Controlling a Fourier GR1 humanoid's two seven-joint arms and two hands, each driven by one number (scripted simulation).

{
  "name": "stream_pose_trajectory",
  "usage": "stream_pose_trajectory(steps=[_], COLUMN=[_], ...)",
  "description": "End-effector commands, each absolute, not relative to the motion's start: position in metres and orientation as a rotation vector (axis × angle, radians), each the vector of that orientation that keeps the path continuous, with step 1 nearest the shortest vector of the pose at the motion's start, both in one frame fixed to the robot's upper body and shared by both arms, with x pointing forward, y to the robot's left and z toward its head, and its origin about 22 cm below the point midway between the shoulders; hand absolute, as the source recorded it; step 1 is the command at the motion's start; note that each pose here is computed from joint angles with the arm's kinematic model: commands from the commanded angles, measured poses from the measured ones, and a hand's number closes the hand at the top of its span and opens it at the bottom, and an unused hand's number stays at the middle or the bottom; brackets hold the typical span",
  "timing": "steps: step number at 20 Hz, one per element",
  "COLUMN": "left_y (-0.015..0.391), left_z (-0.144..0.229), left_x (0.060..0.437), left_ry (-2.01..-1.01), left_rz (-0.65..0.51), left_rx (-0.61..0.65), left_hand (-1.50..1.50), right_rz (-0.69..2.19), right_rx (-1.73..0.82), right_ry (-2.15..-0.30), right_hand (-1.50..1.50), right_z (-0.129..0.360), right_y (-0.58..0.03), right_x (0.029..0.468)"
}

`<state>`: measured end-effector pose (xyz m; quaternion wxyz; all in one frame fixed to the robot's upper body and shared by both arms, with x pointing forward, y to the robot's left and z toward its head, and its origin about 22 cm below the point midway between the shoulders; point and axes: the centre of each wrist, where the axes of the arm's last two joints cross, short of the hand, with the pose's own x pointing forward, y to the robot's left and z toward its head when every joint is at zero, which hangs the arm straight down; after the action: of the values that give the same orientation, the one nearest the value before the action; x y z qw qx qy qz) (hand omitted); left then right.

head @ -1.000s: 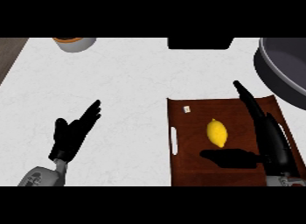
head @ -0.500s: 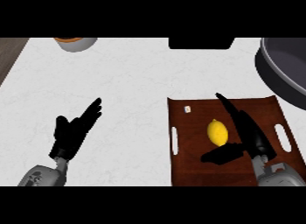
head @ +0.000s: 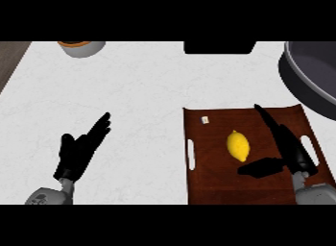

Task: Pick the lemon from the tray and place it in the pot

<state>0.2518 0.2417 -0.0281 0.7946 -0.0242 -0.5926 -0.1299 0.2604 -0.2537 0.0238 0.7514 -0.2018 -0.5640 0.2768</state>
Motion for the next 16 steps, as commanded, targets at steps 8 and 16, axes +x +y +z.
stream_pose_trajectory(steps=[8, 16], left_y=[0.253, 0.241], left_z=[-0.014, -0.015], left_x=[0.261, 0.263], left_ry=[-1.264, -1.282], left_rz=[-0.271, -0.279], left_rx=[-0.055, -0.047], left_hand=[0.00, 0.00], right_rz=[0.471, 0.355], right_rx=[-0.190, -0.071], right_ry=[-1.336, -1.314], right_hand=[-1.50, -1.50], right_z=[-0.010, -0.042], right_y=[-0.272, -0.271], right_x=[0.248, 0.252])
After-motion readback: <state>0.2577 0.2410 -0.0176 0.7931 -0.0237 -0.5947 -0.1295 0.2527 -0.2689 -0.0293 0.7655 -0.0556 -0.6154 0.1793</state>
